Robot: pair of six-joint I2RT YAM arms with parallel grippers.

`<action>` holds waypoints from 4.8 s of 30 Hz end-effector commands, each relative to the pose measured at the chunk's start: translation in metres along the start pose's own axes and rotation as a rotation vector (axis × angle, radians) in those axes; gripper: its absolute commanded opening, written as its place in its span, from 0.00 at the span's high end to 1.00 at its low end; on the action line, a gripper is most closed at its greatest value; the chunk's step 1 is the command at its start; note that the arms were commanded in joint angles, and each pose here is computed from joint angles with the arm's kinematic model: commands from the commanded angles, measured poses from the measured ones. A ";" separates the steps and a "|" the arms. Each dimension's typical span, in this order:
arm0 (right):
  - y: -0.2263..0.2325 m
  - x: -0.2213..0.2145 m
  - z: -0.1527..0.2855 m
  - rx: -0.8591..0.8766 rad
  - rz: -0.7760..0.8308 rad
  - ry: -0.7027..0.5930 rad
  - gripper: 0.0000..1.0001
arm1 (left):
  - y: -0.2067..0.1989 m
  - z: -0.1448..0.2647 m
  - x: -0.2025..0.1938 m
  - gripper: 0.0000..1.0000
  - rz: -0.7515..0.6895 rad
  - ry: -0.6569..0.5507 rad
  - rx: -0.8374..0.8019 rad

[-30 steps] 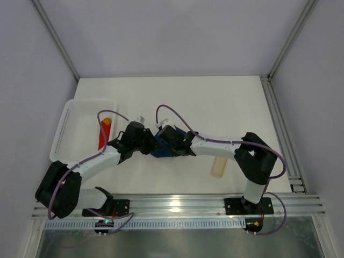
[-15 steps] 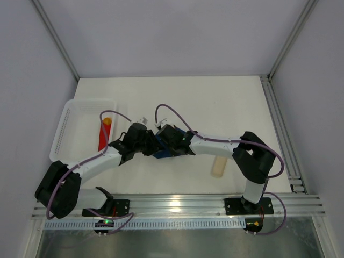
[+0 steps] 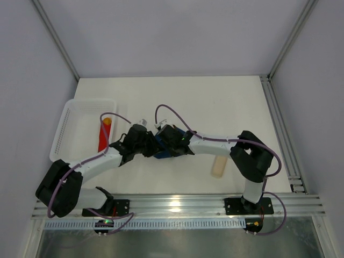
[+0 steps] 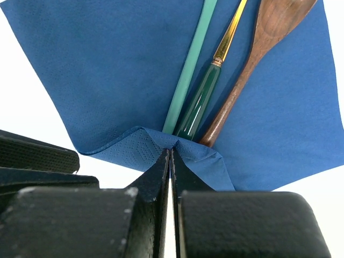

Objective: Place the utensils on the paper napkin and roll it up
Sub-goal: Roll the napkin at the center of the board.

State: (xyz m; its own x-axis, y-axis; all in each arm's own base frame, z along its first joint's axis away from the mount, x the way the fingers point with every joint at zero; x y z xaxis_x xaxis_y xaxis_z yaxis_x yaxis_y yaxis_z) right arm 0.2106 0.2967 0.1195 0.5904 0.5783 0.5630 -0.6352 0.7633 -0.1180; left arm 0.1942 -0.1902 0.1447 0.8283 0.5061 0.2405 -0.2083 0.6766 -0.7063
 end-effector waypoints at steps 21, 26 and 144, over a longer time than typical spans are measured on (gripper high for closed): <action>-0.002 0.011 -0.003 0.001 -0.043 -0.044 0.96 | -0.002 -0.020 -0.006 0.76 0.029 0.017 -0.059; -0.001 0.010 -0.003 0.005 -0.044 -0.041 0.96 | 0.002 -0.025 -0.008 0.76 0.035 0.022 -0.049; -0.038 -0.036 -0.018 0.663 -0.471 -0.168 0.96 | 0.018 -0.044 -0.014 0.99 0.033 0.048 0.008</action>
State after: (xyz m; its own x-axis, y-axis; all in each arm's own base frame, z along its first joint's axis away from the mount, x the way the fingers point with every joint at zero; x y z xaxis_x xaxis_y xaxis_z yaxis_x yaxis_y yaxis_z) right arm 0.2139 0.2438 0.0830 0.8566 0.1457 0.4950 -0.4811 0.5719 0.6644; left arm 0.2003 -0.2068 0.0904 0.8457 0.5127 0.1485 -0.2843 0.6681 -0.6876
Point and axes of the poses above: each gripper's point midway between its finger pads, its own z axis back along the fingers, its own y axis along the line the jaws close on, x = y × z, the point moved 10 cm from there along z, back along the fingers, and after that the axes turned 8 degrees about z, right-handed, at the moved point
